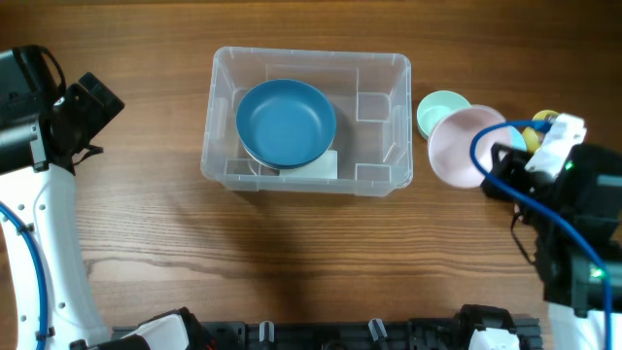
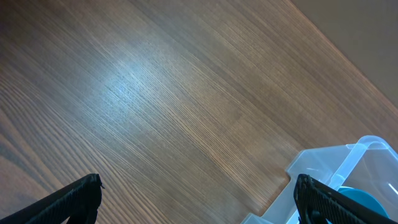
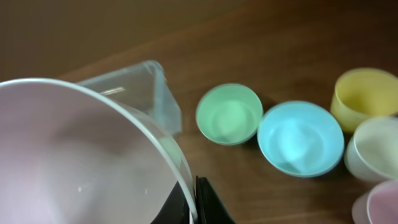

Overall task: Pack container
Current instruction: 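Lift the pink bowl and place it in the container beside the teal bowl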

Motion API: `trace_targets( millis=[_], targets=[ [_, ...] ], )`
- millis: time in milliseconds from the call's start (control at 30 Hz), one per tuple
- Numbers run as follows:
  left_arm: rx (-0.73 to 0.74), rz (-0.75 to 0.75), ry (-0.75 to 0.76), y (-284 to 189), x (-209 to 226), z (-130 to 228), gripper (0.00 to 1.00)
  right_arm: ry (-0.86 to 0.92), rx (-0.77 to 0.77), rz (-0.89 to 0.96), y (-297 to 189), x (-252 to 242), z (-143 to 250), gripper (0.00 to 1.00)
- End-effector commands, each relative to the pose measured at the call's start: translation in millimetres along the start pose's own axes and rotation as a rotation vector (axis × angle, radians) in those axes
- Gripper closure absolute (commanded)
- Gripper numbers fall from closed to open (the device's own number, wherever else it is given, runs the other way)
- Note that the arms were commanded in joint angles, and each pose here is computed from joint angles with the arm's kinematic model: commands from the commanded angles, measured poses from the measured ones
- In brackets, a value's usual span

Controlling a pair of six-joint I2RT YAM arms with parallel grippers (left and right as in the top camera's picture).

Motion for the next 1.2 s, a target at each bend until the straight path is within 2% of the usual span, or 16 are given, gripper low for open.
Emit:
trace_targets(
  millis=[0, 167, 333, 667, 867, 1167],
  targets=[
    [-0.02, 0.003, -0.015, -5.9, 1.2, -3.6, 0.0, -0.037, 0.0, -0.064, -5.5, 21.5, -23.3, 0.96],
    [-0.02, 0.003, -0.015, -5.9, 1.2, -3.6, 0.0, -0.097, 0.048, -0.087, 13.5, 40.8, -37.4, 0.96],
    [-0.02, 0.003, -0.015, -5.9, 1.2, -3.6, 0.0, -0.159, 0.133, -0.114, 43.7, 62.8, -35.4, 0.96],
    [-0.02, 0.003, -0.015, -5.9, 1.2, -3.6, 0.0, -0.307, 0.187, 0.012, 132.8, 98.4, -2.5, 0.96],
    [-0.02, 0.003, -0.015, -5.9, 1.2, -3.6, 0.0, -0.356, 0.172, 0.033, 169.5, 113.7, 15.0, 0.96],
    [-0.02, 0.003, -0.015, -5.9, 1.2, -3.6, 0.0, -0.405, 0.094, 0.086, 196.0, 118.7, 17.2, 0.96]
  ],
)
Point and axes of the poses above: each gripper's point midway between its finger pads, its own y axis out along the fingers, its own x axis along the line the jaws close on, z = x × y, the point moved 7 cm from there along -y, back along the fingers, and after that the axes turned 14 degrees about y, right-handed, at the moved point
